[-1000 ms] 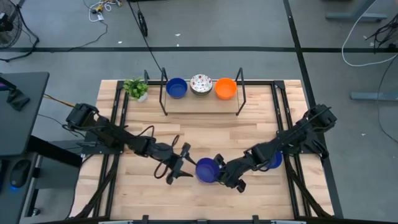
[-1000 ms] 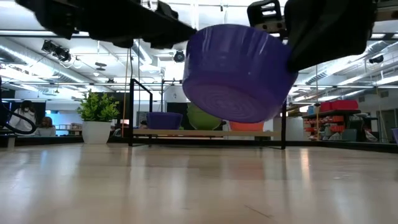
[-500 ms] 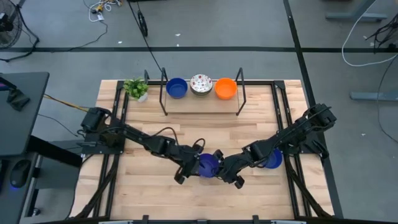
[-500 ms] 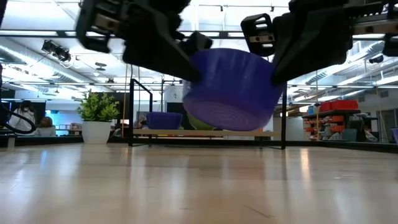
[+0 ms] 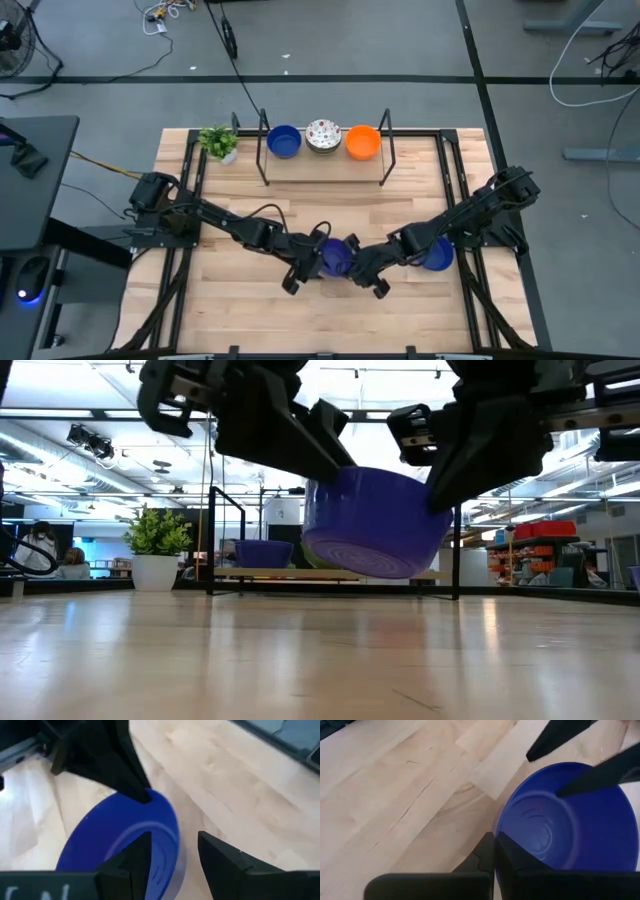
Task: Pick & Place Mini bowls
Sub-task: Stack the blue bowl on top of the blue bowls on the shelf
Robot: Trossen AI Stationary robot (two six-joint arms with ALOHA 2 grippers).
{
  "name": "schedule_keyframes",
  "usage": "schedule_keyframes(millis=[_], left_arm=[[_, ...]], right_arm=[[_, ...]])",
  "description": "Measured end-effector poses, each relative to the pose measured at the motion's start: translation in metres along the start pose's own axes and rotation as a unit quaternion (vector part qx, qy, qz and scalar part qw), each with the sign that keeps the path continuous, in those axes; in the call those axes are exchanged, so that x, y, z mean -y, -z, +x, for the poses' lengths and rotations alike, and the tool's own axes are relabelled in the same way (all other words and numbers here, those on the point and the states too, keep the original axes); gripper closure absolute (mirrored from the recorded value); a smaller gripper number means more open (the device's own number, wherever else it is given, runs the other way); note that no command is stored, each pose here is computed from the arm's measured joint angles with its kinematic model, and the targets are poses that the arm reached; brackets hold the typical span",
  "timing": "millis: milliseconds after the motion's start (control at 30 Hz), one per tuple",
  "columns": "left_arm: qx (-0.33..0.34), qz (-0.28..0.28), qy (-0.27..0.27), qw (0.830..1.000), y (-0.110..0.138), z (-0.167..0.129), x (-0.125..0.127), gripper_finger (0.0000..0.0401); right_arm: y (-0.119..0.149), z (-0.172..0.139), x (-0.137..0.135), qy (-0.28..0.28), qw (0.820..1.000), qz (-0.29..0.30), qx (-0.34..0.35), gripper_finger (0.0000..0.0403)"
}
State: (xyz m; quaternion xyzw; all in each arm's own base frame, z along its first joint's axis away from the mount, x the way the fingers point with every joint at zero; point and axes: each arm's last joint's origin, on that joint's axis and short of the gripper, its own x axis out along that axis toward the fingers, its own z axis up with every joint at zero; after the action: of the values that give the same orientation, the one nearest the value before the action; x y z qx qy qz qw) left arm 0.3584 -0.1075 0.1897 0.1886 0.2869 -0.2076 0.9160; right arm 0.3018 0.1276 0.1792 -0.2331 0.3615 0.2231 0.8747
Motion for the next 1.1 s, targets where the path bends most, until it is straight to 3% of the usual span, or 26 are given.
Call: schedule_keyframes(millis=[167,500,633,933,1100], left_arm=[[-0.009,-0.001,-0.004,1.0,0.002,0.0,0.0,0.0253],[-0.014,-0.001,0.007,1.0,0.003,0.0,0.001,0.0389],[-0.013,-0.002,0.023,1.0,0.004,0.0,0.001,0.039],[-0.018,-0.014,0.029,0.999,0.005,0.0,0.002,0.0393],[-0.067,-0.014,-0.024,0.997,0.011,-0.001,0.002,0.0396]], right_arm=[[0.002,0.0,0.004,0.004,1.0,0.005,-0.003,0.0399],[0.001,0.0,0.005,0.005,1.0,0.003,0.003,0.0397],[-0.004,0.0,0.006,0.012,1.0,0.012,0.027,0.0376],[-0.022,-0.006,0.009,0.04,0.993,-0.01,0.115,0.0271],[-0.034,-0.026,-0.006,0.016,0.989,0.039,0.141,0.0263]])
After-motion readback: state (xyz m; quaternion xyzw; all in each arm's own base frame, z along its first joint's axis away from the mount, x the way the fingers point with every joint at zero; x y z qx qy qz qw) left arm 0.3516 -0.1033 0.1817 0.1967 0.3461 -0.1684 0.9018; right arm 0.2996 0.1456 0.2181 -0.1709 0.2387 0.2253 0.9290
